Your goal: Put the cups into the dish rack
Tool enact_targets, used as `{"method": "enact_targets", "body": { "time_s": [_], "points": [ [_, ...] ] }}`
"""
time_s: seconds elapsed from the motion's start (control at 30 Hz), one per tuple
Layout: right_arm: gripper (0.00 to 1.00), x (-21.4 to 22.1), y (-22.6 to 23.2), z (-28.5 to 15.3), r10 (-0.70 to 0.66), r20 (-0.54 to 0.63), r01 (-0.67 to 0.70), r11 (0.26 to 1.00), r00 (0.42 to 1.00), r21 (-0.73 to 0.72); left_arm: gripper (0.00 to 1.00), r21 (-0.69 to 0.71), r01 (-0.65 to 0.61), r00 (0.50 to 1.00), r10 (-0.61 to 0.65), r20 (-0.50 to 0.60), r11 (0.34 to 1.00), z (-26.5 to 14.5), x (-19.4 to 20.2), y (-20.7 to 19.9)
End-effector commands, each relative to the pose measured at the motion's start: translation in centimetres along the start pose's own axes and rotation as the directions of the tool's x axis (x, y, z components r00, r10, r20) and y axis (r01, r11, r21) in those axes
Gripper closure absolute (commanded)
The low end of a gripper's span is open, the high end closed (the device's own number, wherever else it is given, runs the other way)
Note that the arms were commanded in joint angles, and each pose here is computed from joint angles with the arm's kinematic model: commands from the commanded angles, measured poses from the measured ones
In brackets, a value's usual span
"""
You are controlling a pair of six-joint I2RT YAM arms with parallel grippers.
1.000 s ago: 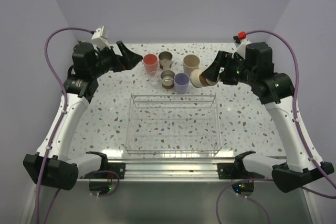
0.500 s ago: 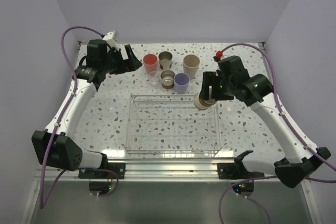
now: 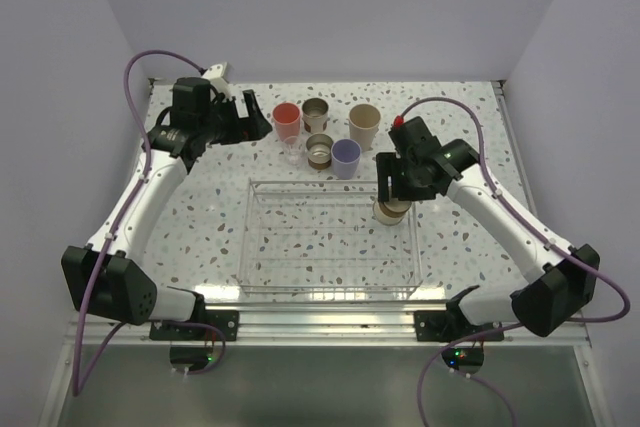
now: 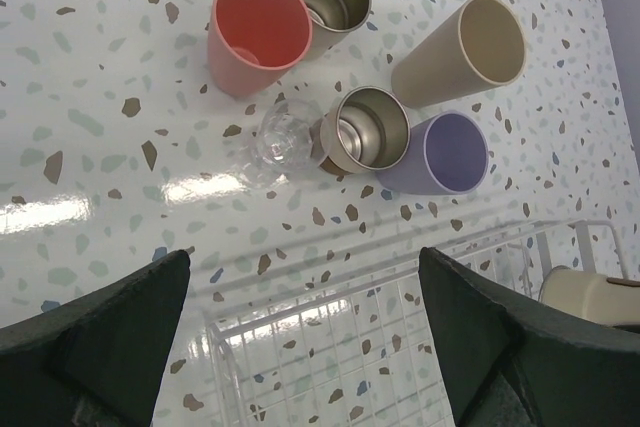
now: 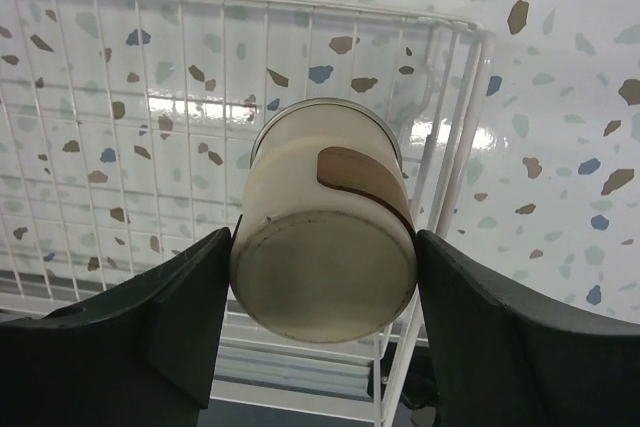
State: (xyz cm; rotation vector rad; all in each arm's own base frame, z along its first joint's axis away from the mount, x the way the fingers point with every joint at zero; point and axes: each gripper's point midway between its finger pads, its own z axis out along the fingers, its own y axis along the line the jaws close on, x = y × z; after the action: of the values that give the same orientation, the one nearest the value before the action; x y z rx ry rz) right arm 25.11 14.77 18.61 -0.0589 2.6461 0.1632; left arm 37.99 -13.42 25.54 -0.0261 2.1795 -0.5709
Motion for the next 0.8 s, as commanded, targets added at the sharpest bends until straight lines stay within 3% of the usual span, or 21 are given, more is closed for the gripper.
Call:
{"method": "enact_targets", "body": {
  "time_s": [0.0,0.77],
  "points": [
    [1.0,-0.6,0.5,1.0,0.021,0.032,-0.02,1.0,0.999,-0.011,0.01,-0.001,-0.029,0.999,0.029,0.035,1.0,-0.6,-1.3,-0.3],
    [1.0,-0.3,-0.7,6.1,-0.009,-0.028,0.012,0.993,1.0,0.114,0.02,0.022,-0.022,1.0,0.022,0.005,1.0,3.0,-1.3,-1.3]
  ]
}}
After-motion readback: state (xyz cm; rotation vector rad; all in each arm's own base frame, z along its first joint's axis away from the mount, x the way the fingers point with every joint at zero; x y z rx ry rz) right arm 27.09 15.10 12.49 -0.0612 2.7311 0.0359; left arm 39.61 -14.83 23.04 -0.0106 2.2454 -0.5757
